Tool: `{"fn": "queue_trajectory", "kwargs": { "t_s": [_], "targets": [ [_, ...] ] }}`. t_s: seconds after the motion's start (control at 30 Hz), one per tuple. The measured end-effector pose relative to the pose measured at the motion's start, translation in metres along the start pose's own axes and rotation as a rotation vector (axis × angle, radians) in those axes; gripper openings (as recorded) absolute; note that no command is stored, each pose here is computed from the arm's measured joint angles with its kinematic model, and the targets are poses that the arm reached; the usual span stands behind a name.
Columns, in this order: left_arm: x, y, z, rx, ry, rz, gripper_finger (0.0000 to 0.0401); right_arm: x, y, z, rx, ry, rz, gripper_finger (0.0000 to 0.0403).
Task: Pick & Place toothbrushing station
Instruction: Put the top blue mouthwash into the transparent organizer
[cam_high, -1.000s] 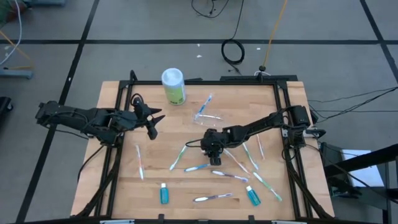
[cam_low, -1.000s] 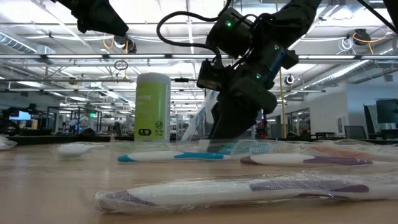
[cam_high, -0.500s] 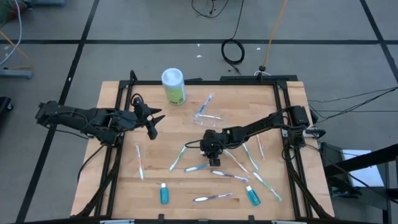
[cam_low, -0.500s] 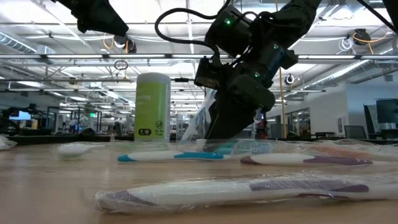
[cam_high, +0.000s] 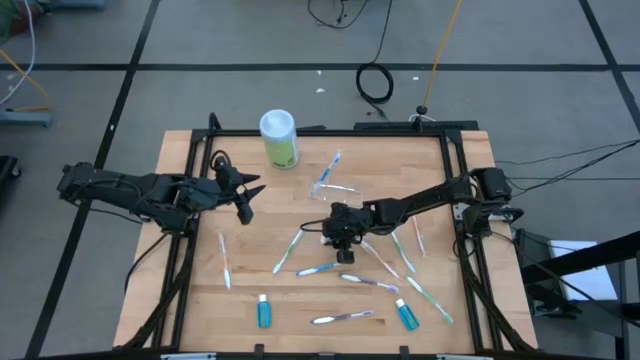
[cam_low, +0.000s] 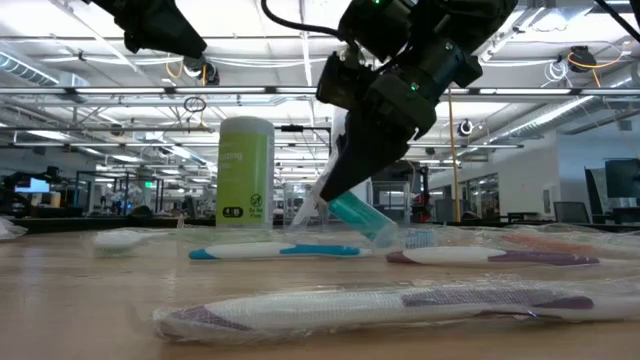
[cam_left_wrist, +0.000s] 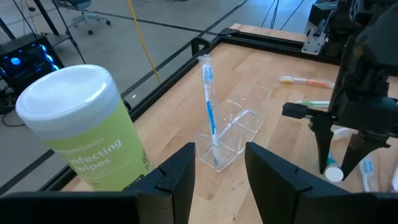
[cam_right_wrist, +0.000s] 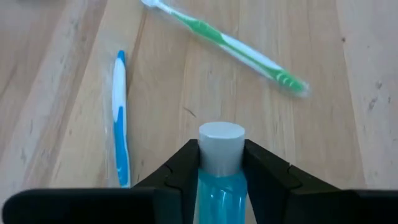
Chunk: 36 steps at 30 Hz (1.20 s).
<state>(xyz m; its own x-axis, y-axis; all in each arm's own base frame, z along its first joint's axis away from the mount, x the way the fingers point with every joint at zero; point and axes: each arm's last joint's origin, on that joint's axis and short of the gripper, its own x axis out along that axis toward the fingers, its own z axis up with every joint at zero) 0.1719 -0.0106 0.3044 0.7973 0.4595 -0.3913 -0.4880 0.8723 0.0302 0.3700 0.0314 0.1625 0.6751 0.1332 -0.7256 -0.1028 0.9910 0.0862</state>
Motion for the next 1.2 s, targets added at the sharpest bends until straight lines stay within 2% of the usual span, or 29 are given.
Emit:
{"fn": "queue_trajectory", "kwargs": {
  "t_s": [0.37,0.53,0.63,0.73,0.9,1.07,1.2],
  "targets": [
    [0.000,0.000,0.000,-0.001,0.000,0.000,0.0147,-0.002,0.000,0.001,-0.001,-0.008,0.000,0.0101],
    [0.000,0.000,0.000,-0.002,0.000,0.001,0.0147,-0.018,0.002,0.013,-0.021,-0.075,-0.004,0.0100],
    [0.000,0.000,0.000,-0.002,0.000,0.001,0.0147,-0.039,0.002,0.024,-0.048,-0.139,-0.020,0.0103],
    [0.000,0.000,0.000,-0.002,0.000,0.001,0.0147,-0.067,-0.002,0.036,-0.084,-0.221,-0.130,0.0100],
    [0.000,0.000,0.000,-0.002,0.000,0.001,0.0147,-0.105,-0.019,0.044,-0.139,-0.387,-0.394,0.0101],
    [0.000,0.000,0.000,-0.002,0.000,0.001,0.0147,-0.105,-0.047,0.023,-0.094,-0.692,-0.517,0.0104],
    [0.000,0.000,0.000,-0.012,-0.001,0.001,0.0147,-0.097,-0.073,-0.003,0.001,-0.810,-0.576,0.0098]
  ]
}}
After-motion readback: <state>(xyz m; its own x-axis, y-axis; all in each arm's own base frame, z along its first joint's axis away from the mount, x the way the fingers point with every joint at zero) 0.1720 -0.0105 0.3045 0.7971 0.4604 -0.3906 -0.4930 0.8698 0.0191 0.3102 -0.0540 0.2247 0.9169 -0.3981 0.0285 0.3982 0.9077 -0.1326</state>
